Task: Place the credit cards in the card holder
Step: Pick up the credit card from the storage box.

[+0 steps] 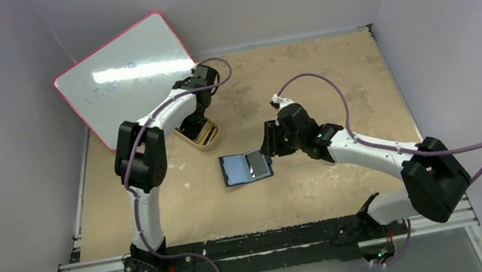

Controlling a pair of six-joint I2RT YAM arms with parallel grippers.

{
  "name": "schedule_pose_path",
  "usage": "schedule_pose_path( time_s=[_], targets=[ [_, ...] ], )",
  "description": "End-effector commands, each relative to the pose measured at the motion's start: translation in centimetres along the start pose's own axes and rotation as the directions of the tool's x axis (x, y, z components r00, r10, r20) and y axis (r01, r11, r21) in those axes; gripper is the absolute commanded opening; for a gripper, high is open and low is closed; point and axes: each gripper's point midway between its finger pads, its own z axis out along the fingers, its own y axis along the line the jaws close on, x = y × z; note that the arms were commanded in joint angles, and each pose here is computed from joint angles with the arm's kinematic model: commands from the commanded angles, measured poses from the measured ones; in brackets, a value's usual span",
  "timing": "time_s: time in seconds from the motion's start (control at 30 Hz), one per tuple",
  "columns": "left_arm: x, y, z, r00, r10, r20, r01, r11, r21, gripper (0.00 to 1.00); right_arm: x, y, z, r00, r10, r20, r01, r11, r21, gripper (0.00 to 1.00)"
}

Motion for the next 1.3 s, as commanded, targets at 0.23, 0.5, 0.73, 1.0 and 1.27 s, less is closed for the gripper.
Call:
schedule_pose_path(
  time_s=[0.23, 0.5, 0.73, 1.0, 1.27],
  targets=[
    [-0.9, 1.8, 0.8, 1.0, 0.022, 0.011, -0.021, 0.993, -0.115, 0.64, -2.5, 1.9, -0.8, 0.998, -0.022, 0.052, 0.024, 0.998, -0.05, 0.47],
    [-0.4, 0.9, 1.1, 1.0, 0.031, -0.001, -0.031, 0.997, -0.069, 0.64, -2.4, 1.7, -0.5, 0.999, -0.024, 0.046, 0.026, 0.999, -0.044, 0.47],
    [-0.5, 1.7, 1.0, 0.999, 0.04, -0.001, -0.04, 0.992, -0.117, 0.63, -2.3, 1.8, -0.6, 0.999, -0.032, 0.042, 0.034, 0.998, -0.046, 0.47],
    [-1.2, 2.4, 0.3, 0.999, 0.038, 0.019, -0.035, 0.992, -0.121, 0.55, -2.3, 1.9, -0.4, 0.999, -0.035, 0.037, 0.037, 0.998, -0.052, 0.47],
    [-1.3, 2.1, 0.2, 0.999, 0.033, 0.016, -0.031, 0.994, -0.104, 0.41, -2.0, 1.7, -0.2, 0.999, -0.037, 0.029, 0.038, 0.998, -0.048, 0.47]
  ],
)
